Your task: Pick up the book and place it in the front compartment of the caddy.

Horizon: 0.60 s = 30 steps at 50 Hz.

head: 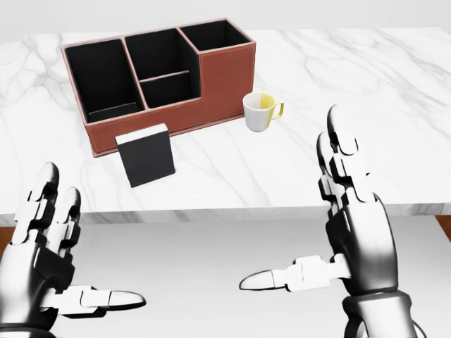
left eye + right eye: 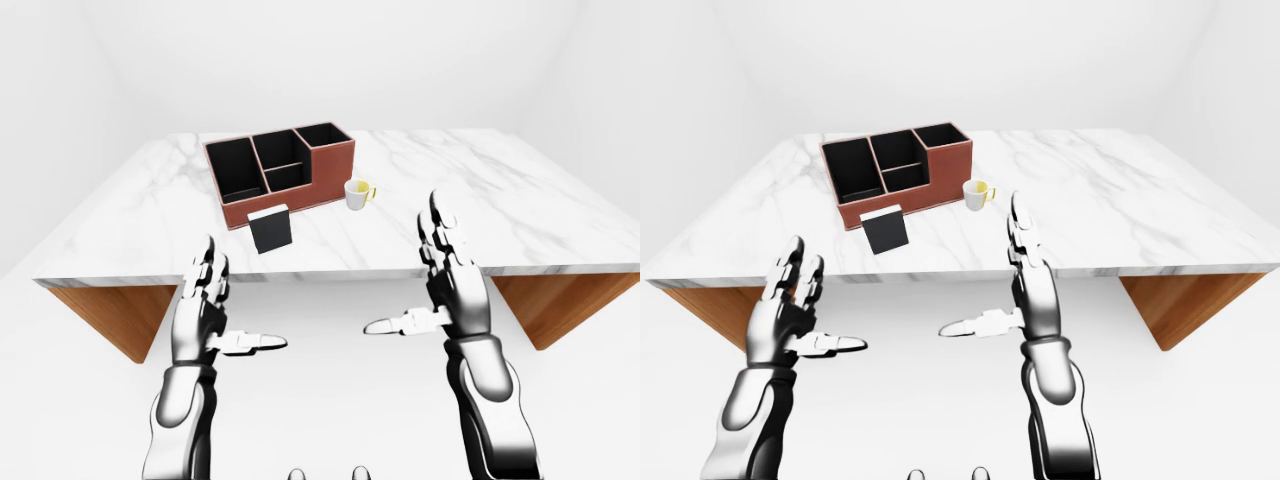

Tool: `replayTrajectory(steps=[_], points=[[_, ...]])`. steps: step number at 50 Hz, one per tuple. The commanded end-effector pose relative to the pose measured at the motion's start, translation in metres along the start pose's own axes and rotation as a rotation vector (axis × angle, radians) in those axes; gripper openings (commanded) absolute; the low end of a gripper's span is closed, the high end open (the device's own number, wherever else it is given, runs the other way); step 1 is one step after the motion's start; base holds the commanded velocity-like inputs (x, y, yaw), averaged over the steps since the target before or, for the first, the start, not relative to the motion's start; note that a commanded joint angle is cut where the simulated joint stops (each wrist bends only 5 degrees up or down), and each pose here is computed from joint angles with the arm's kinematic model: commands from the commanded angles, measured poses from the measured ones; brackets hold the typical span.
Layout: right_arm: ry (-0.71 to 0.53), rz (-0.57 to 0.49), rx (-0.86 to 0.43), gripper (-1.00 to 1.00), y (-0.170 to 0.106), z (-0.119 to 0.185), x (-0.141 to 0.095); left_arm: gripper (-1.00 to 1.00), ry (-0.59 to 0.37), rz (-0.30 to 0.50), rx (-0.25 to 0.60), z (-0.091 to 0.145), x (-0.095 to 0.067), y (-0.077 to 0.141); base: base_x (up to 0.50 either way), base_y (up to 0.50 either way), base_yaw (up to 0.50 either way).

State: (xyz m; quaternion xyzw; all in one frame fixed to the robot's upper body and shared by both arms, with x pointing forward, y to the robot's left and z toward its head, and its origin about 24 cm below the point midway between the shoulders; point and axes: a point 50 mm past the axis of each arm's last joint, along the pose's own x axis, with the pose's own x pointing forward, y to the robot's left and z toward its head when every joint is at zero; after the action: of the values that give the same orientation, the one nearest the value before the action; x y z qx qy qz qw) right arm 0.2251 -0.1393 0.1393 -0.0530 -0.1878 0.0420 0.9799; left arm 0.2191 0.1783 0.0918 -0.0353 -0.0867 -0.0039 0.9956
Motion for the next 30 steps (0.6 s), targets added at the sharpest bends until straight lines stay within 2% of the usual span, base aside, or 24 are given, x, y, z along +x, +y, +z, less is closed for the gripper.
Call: replayTrajectory(steps=[1,7,12,15,21,30], points=[[-0.132,0.015,-0.048,1.0,0.004,0.033,-0.006,1.0,-0.101,0.032,-0.025,0.024,-0.01,0.013,0.0,0.0,0.0],[-0.143,0.018,-0.052,1.0,0.005,0.036,-0.007,1.0,-0.204,0.082,-0.042,0.046,-0.009,0.026,0.0,0.0,0.0],[-0.126,0.017,-0.05,1.0,0.004,0.032,-0.006,1.0,-0.231,0.103,-0.037,0.052,-0.01,0.034,0.0,0.0,0.0],[-0.126,0.016,-0.051,1.0,0.004,0.032,-0.007,1.0,-0.191,0.111,-0.054,0.042,-0.01,0.039,0.0,0.0,0.0],[-0.134,0.011,-0.057,1.0,0.002,0.034,-0.007,1.0,-0.299,0.164,-0.082,0.065,-0.012,0.054,0.0,0.0,0.0],[-0.148,0.016,-0.056,1.0,0.003,0.037,-0.007,1.0,-0.365,0.194,-0.09,0.079,-0.016,0.065,0.0,0.0,0.0]])
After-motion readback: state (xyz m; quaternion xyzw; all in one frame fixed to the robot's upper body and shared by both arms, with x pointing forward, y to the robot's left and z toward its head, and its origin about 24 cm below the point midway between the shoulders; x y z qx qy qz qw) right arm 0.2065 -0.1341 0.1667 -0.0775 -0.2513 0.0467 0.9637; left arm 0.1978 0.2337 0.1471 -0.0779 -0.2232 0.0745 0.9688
